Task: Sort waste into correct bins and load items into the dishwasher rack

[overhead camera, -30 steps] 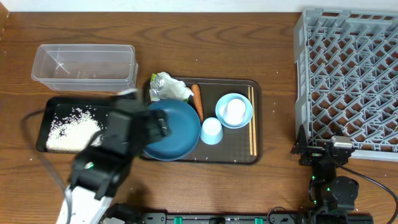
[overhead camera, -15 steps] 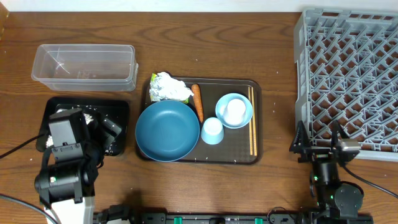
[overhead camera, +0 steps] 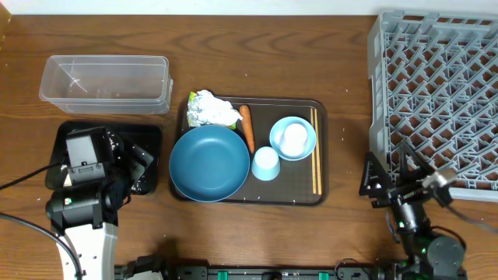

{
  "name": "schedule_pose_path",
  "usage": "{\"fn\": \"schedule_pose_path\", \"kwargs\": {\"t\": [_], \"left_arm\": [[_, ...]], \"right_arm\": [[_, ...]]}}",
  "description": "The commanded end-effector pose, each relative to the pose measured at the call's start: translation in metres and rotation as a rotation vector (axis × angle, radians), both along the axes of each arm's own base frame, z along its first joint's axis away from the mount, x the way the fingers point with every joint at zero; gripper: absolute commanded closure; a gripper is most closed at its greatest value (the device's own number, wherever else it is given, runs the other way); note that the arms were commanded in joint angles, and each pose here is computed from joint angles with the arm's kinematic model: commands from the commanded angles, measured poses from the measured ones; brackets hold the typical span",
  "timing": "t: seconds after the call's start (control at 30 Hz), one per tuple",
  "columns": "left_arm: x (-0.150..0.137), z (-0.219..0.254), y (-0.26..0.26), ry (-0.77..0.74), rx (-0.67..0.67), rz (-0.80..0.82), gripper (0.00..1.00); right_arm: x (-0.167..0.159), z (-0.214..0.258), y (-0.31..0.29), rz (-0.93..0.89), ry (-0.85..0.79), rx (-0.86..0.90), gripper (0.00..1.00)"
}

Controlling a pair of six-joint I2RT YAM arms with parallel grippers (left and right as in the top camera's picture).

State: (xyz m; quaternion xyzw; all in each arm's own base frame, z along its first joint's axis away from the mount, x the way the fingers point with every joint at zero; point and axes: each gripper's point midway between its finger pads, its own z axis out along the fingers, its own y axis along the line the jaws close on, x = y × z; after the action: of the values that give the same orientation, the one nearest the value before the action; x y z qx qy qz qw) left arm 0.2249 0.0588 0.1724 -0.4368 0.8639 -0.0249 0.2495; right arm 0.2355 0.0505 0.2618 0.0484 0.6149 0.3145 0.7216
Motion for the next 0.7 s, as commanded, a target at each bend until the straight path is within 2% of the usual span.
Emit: {"fn": "schedule_pose_path", "kwargs": {"t": [0.0, 0.1, 0.3, 0.5, 0.57, 0.67], "left_arm": [[0.003, 0.002, 0.003, 0.006, 0.003, 0.013, 0.0], [0.004, -0.001, 0.003, 0.023, 0.0, 0.013, 0.01], [0.006, -0.008, 0.004, 0.053, -0.006, 0.013, 0.01], [0.007, -0.011, 0.004, 0.067, -0.009, 0.013, 0.01], [0.007, -0.011, 0.004, 0.067, -0.009, 0.013, 0.01], [0.007, -0.011, 0.004, 0.067, -0.009, 0.013, 0.01]], "right_arm": [[0.004, 0.036, 0.018, 0.089, 0.005, -0.112, 0.01], [0.024, 0.048, 0.025, 0.138, 0.104, -0.182, 0.01], [0.065, 0.057, 0.06, 0.36, 0.347, -0.302, 0.01], [0.093, 0.018, 0.094, 0.371, 0.647, -0.507, 0.01], [0.101, 0.001, 0.106, 0.346, 0.706, -0.581, 0.01], [0.1, -0.013, 0.138, 0.416, 0.721, -0.607, 0.01]]}}
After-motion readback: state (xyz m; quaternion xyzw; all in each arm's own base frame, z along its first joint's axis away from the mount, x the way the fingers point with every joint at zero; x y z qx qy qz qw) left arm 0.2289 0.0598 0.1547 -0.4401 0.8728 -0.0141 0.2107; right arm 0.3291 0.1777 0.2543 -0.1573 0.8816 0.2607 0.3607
